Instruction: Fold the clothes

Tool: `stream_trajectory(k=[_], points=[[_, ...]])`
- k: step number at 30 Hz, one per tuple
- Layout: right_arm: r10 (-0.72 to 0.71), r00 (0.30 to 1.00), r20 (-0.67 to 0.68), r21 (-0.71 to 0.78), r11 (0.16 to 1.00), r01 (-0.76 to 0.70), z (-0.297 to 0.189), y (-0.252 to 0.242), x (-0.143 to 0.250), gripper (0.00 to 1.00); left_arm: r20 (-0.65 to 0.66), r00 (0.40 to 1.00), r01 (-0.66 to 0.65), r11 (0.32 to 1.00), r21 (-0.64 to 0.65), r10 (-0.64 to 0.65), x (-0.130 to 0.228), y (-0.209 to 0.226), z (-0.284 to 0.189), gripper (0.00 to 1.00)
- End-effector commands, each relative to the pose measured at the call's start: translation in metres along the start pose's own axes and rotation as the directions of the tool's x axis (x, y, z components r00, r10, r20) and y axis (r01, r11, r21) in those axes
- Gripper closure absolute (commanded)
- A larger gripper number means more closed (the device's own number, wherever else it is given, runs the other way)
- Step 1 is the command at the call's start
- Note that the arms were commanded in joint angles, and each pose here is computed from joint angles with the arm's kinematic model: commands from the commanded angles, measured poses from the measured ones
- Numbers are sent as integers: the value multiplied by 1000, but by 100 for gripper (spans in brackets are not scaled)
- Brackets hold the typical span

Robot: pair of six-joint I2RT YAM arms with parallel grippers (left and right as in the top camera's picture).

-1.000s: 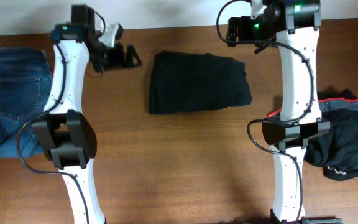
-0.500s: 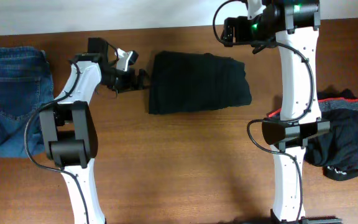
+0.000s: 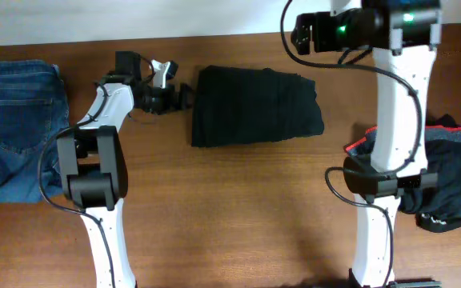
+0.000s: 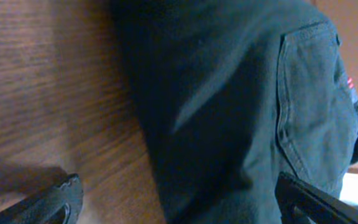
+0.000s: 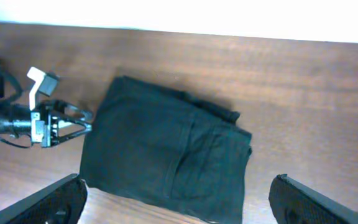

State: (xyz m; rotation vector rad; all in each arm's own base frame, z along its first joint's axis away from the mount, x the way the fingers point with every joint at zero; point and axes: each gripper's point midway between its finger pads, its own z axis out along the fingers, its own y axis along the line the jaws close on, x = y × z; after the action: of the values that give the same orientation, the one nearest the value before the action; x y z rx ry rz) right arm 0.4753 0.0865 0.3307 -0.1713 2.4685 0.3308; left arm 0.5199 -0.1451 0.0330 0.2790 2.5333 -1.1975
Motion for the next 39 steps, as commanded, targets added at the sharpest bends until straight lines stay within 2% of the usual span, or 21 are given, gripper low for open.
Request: stream_trajectory(k=[1, 8, 13, 14, 16, 18, 23, 27, 31, 36, 39], points=[[-31, 996, 84, 38, 999, 28, -37, -1, -9, 1, -43, 992, 116, 992, -52, -119, 22, 30, 30, 1], [-33, 995, 96, 41, 999, 30, -38, -1, -12, 1, -114, 990, 81, 996, -29, -84, 35, -13, 73, 1], [-32, 995, 90, 41, 999, 28, -38, -1, -10, 1, -154, 981, 112, 993, -40, -117, 48, -43, 105, 3], [-32, 996, 88, 41, 999, 28, -38, -1, -10, 1, -152, 981, 119, 992, -36, -123, 47, -48, 110, 11], [-31, 996, 84, 41, 999, 27, -38, -1, -9, 2, -140, 982, 126, 992, -27, -129, 44, -54, 115, 36], [-30, 996, 82, 41, 999, 27, -38, -1, -8, 1, -117, 984, 133, 991, -2, -132, 37, -60, 117, 72], [-30, 996, 82, 41, 999, 27, -38, -1, -8, 1, -64, 993, 108, 988, 113, -101, 15, -75, 112, 99], [-31, 996, 82, 42, 999, 27, -38, -1, -8, 2, -31, 990, 142, 983, 116, -139, 4, -65, 100, 99], [-31, 996, 83, 54, 998, 26, -38, -3, -9, 1, -7, 988, 156, 972, 176, -157, -13, -59, 73, 99], [-31, 996, 83, 54, 998, 26, -38, -3, -9, 1, 53, 978, 191, 970, 150, -201, -44, -51, 20, 99], [-31, 996, 82, 53, 998, 26, -38, -3, -8, 1, 132, 974, 174, 982, 65, -182, -65, -47, -22, 100]])
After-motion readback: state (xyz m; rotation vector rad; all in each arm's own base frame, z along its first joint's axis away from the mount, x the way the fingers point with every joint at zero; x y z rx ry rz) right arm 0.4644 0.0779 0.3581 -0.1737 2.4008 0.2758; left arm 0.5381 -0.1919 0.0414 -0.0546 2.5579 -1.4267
